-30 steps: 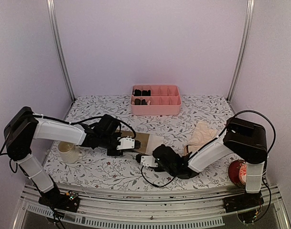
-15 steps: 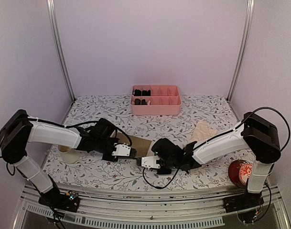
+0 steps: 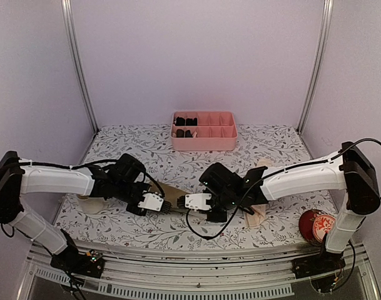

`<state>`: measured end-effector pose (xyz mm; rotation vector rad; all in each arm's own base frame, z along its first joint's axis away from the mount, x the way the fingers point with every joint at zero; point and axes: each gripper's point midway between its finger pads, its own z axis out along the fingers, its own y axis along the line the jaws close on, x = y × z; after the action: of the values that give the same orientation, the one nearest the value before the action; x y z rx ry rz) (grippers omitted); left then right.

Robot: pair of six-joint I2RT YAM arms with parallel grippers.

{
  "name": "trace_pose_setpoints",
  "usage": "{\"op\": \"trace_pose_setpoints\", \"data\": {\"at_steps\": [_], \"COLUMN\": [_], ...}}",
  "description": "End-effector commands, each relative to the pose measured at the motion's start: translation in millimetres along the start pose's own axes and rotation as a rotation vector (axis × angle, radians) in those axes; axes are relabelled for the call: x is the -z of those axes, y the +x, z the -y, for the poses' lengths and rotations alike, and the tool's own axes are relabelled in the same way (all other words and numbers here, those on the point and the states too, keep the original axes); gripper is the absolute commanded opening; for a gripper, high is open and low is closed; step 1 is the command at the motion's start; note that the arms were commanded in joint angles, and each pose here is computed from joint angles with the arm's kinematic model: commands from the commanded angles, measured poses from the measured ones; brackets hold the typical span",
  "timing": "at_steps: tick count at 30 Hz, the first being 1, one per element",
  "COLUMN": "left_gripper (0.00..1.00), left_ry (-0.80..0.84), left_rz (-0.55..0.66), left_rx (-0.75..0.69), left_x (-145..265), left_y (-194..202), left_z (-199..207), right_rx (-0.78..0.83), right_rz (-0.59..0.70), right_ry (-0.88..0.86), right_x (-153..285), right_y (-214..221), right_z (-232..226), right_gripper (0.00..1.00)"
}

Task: Roll the underwear
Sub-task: Fold the underwear at the center of the board.

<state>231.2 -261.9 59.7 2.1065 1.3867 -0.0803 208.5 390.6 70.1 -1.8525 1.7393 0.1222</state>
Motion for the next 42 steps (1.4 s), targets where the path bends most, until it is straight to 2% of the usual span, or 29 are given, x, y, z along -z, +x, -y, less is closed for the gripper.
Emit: {"op": "trace_pose_setpoints", "data": {"at_steps": [1,16,42], "left_gripper": [0.0,0.0,0.02], "left_ry": [0.042,0.089,0.05], "left_rz": [-0.05,-0.126,-0.17], "left_rx": [-0.015,-0.015,0.01], "left_x": [-0.1,-27.0,-47.8], "left_y": [9.7,13.9,14.6], "left_z": [-1.0,-29.6,-66.2], "right_rx": [-0.056,-0.139,-0.24], "right_rz": [-0.086,-0.174,-0.229], "right_ry": [-0.034,-0.062,0.106], "right_x": [-2.0,-29.5,-30.6], "right_y": [22.6,52.9,77.2], "right_z": [7.4,14.8,62.0], "right_gripper": [0.02,0.02,0.03]}}
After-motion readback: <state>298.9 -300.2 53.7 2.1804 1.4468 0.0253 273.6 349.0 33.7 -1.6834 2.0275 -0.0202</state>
